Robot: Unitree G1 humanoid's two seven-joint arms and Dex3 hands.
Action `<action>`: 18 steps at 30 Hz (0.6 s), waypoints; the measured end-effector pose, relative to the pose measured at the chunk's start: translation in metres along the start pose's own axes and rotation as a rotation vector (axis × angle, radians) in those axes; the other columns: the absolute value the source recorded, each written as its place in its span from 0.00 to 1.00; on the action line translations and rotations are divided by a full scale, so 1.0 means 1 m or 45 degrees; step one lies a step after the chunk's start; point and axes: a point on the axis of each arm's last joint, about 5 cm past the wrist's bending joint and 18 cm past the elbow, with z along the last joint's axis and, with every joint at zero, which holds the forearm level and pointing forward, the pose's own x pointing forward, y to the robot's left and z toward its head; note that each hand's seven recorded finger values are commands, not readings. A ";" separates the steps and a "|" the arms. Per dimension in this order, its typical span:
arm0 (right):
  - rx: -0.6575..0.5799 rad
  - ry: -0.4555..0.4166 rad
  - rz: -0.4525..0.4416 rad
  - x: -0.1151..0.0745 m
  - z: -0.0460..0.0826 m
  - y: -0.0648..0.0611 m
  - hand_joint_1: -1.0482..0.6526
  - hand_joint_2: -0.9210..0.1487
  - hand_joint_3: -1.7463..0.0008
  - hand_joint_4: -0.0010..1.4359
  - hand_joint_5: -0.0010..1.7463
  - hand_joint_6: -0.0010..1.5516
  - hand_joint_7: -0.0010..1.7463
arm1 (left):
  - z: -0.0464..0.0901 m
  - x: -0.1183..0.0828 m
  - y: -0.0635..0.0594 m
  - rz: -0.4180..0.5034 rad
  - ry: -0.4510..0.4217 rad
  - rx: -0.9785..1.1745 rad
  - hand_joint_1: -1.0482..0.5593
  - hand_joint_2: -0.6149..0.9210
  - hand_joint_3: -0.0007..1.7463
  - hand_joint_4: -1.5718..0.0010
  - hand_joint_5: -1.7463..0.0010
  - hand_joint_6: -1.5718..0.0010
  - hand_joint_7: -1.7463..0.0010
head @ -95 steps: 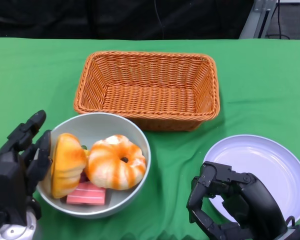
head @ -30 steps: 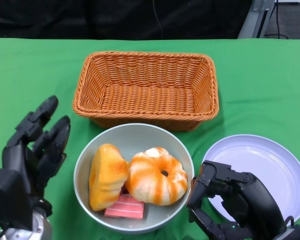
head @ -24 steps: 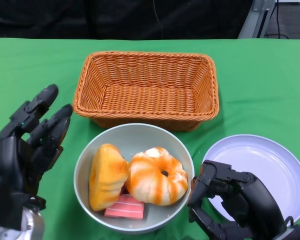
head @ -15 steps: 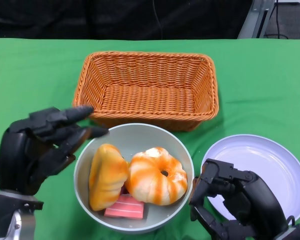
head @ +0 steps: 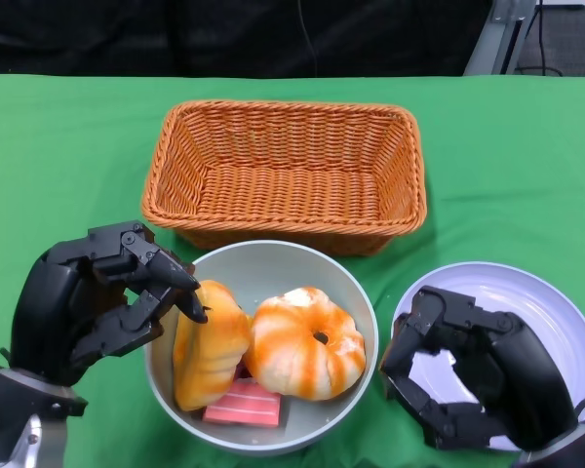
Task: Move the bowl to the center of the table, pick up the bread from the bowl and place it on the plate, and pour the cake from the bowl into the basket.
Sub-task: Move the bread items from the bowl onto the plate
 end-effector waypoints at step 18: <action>-0.706 -0.177 0.251 0.040 0.053 -0.012 0.28 0.03 1.00 0.45 0.39 0.49 0.11 | -0.008 0.006 0.003 0.067 -0.067 0.066 0.60 0.84 0.51 0.44 0.20 0.47 0.31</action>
